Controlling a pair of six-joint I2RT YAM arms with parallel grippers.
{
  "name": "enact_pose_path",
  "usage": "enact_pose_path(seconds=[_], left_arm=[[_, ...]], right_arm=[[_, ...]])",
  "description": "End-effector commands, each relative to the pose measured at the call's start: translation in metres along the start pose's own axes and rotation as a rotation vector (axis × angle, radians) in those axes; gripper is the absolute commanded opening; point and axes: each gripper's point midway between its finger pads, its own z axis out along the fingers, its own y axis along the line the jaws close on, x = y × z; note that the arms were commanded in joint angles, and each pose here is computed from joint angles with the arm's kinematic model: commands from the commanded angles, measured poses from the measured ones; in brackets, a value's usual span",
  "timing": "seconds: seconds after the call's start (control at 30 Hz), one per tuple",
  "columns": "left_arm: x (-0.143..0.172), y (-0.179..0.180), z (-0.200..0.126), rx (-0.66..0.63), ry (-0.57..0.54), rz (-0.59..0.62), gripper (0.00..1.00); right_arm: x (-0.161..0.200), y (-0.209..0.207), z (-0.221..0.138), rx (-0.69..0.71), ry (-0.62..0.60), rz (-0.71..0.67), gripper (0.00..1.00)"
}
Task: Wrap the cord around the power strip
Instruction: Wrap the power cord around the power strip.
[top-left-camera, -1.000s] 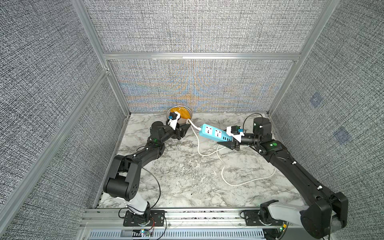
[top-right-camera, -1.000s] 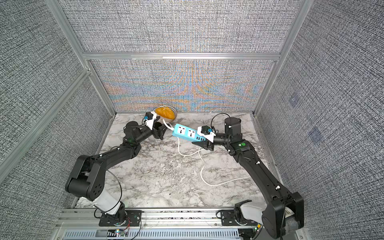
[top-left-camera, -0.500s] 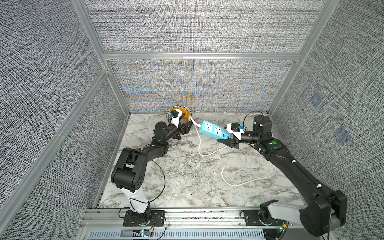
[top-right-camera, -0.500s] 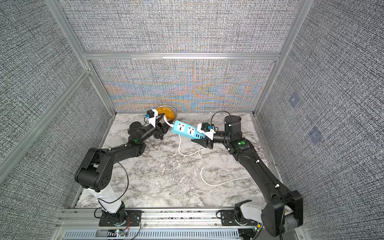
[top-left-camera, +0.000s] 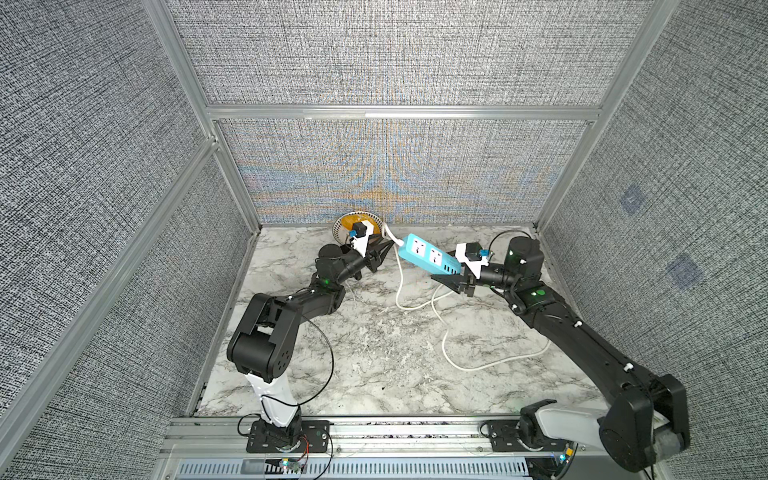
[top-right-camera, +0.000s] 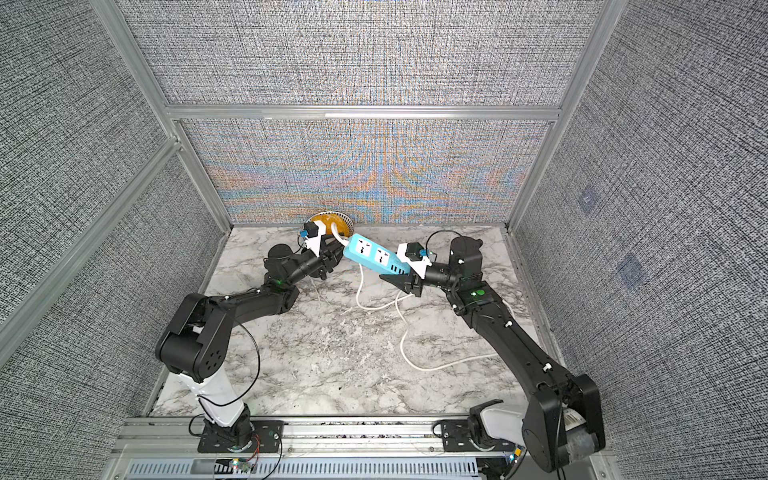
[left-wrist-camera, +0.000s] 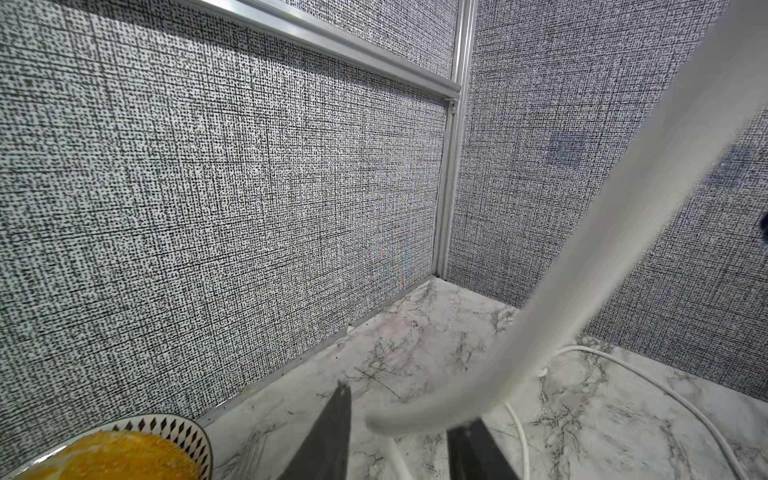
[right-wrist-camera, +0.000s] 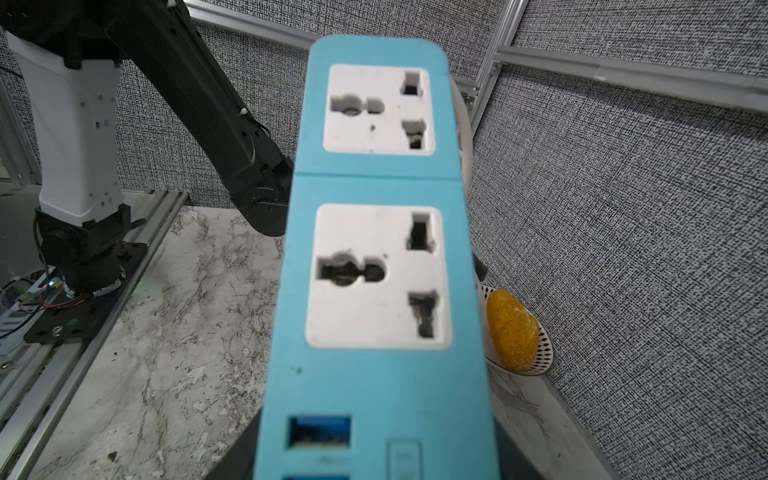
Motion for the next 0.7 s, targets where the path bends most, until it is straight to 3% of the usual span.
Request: enact_pose_path(seconds=[0.0,0.27,0.43,0.53,0.57,0.6,0.67], left_arm=[[-0.011,0.004,0.001,-0.022,-0.049,0.002,0.32],[-0.011,-0.025,0.018,0.038,0.012,-0.004,0.18],[-0.017,-0.052,0.022,0.069,0.041,0.018,0.15],[-0.019,-0.061,0.021,0.074,0.052,0.019,0.13],[-0.018,-0.063,0.02,0.076,0.054,0.019,0.15],[-0.018,-0.062,0.02,0.062,0.051,0.02,0.23],[-0.015,-0.054,0.018,0.012,0.04,0.023,0.46]], right_arm=[[-0.023,-0.008,-0.003,0.043,-0.074,-0.049,0.0],[-0.018,-0.035,-0.002,0.228,-0.083,-0.008,0.0],[-0.013,-0.062,-0.01,0.42,-0.11,0.03,0.0],[-0.014,-0.068,-0.012,0.458,-0.119,0.028,0.0],[-0.017,-0.064,-0.009,0.433,-0.128,0.02,0.0],[-0.02,-0.061,-0.007,0.411,-0.134,0.014,0.0],[-0.024,-0.055,-0.003,0.372,-0.138,0.002,0.0]])
